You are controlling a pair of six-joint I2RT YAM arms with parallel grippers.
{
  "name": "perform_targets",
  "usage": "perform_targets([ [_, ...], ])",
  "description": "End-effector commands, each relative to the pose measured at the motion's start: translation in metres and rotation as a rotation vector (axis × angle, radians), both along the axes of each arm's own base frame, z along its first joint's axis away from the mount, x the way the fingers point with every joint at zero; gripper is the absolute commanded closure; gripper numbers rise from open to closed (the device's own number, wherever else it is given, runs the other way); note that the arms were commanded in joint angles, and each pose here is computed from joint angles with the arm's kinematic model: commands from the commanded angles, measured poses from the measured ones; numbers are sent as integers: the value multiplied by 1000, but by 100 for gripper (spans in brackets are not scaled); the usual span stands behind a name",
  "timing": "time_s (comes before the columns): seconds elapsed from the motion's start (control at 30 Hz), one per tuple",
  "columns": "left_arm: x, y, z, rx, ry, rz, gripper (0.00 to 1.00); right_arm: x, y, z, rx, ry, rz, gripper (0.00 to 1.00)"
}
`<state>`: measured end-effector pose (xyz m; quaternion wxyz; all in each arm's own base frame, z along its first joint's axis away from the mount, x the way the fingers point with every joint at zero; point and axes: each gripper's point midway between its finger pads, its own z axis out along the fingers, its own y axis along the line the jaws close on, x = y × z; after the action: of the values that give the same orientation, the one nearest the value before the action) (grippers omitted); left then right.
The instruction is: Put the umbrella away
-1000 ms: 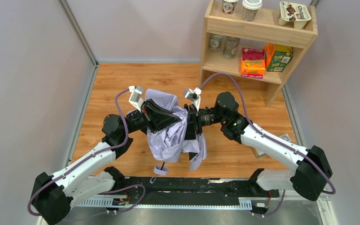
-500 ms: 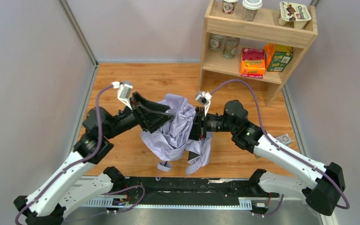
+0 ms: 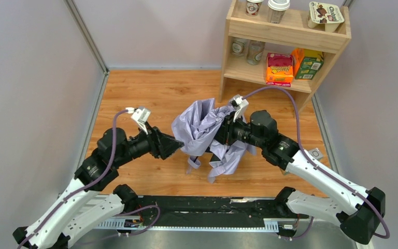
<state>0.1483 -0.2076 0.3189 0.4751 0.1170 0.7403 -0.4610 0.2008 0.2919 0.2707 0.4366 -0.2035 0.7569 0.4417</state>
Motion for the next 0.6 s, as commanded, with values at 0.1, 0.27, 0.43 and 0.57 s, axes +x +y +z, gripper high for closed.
perform_targets([
  [0.1, 5, -24, -27, -172, 210, -5, 22, 14, -6, 50, 84, -121, -66, 100],
  [0.27, 20, -23, -42, -494, 308, 79, 21, 11, -7, 56, 110, -115, -70, 100],
  [0.43, 33, -26, -36, -673, 297, 78, 21, 8, -7, 60, 125, -120, -59, 100],
  [0.57, 34, -32, -16, -747, 227, 21, 26, 6, -5, 61, 138, -120, -46, 100],
])
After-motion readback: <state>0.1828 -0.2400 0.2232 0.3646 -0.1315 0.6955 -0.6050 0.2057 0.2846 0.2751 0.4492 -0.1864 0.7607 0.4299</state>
